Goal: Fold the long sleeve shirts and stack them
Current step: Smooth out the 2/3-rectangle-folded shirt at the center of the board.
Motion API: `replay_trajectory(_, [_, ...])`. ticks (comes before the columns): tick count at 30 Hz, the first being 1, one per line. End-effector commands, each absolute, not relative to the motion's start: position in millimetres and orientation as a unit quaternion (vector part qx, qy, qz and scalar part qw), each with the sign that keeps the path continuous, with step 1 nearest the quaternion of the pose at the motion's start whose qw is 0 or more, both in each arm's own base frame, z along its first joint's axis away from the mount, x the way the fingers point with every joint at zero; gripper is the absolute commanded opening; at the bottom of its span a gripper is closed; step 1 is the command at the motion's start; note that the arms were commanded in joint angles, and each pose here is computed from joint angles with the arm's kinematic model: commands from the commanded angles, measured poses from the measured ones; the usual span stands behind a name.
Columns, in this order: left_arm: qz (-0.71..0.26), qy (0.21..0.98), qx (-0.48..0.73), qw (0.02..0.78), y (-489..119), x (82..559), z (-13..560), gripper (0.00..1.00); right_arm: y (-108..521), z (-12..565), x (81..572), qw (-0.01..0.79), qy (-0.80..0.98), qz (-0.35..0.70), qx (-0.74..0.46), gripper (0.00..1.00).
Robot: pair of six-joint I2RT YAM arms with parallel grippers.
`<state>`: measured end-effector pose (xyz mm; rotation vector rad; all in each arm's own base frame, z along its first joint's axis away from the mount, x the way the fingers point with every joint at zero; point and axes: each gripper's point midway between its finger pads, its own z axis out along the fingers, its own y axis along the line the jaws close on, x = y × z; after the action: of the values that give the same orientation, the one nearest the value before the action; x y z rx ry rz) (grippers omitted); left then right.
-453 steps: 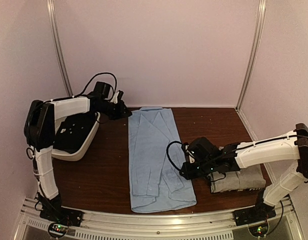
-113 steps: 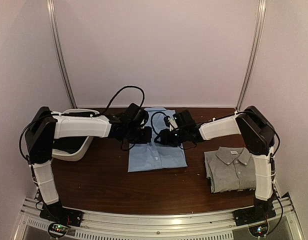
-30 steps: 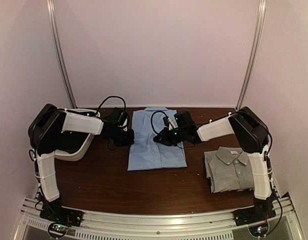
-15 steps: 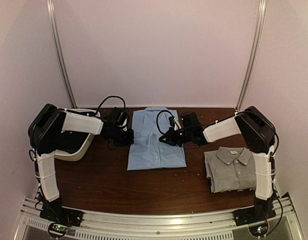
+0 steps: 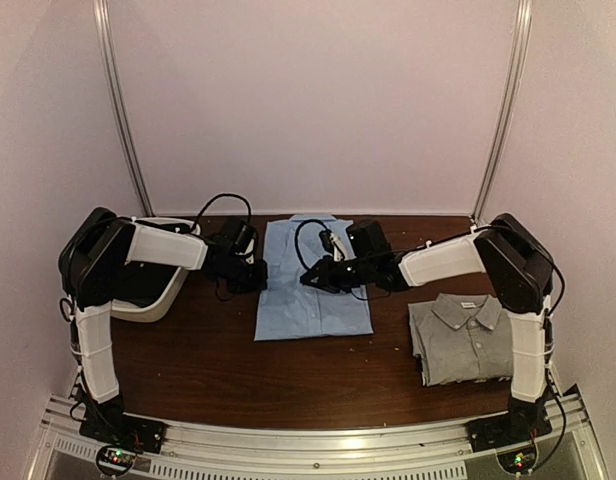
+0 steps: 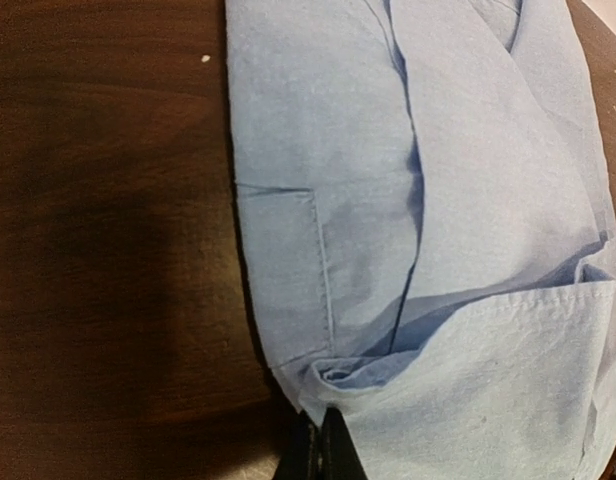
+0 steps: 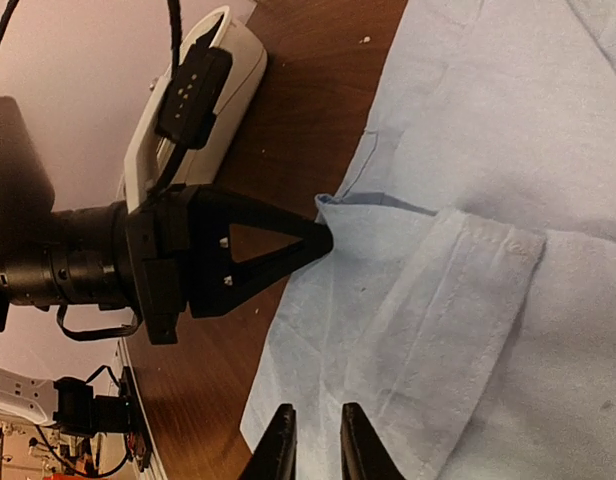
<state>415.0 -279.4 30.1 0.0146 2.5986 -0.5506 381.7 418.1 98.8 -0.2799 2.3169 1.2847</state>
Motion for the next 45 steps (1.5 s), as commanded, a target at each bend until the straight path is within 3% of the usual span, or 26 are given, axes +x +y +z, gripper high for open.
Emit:
replay_trajectory(1, [-0.205,0.943,0.01,0.262,-282.3,430.5,37.3,0.0,438.7,107.6,368.6,0.231,0.834,0.483,-0.138,0.19])
replay_trajectory(19, [-0.212,0.942,0.014,0.261,-286.8,432.9,37.0,0.0,392.2,31.5,423.0,0.223,0.895,0.382,-0.049,0.17])
replay_trajectory(24, [-0.204,0.942,0.014,0.265,-283.9,434.8,39.5,0.03,394.2,50.0,425.6,0.237,0.888,0.39,-0.057,0.17])
replay_trajectory(36, [-0.179,0.936,0.021,0.301,-263.9,441.3,82.4,0.23,360.3,86.6,444.8,0.272,0.877,0.389,-0.069,0.26])
replay_trajectory(45, [-0.22,0.926,0.054,0.301,-289.6,422.4,108.0,0.26,359.7,89.0,431.0,0.267,0.869,0.408,-0.085,0.29])
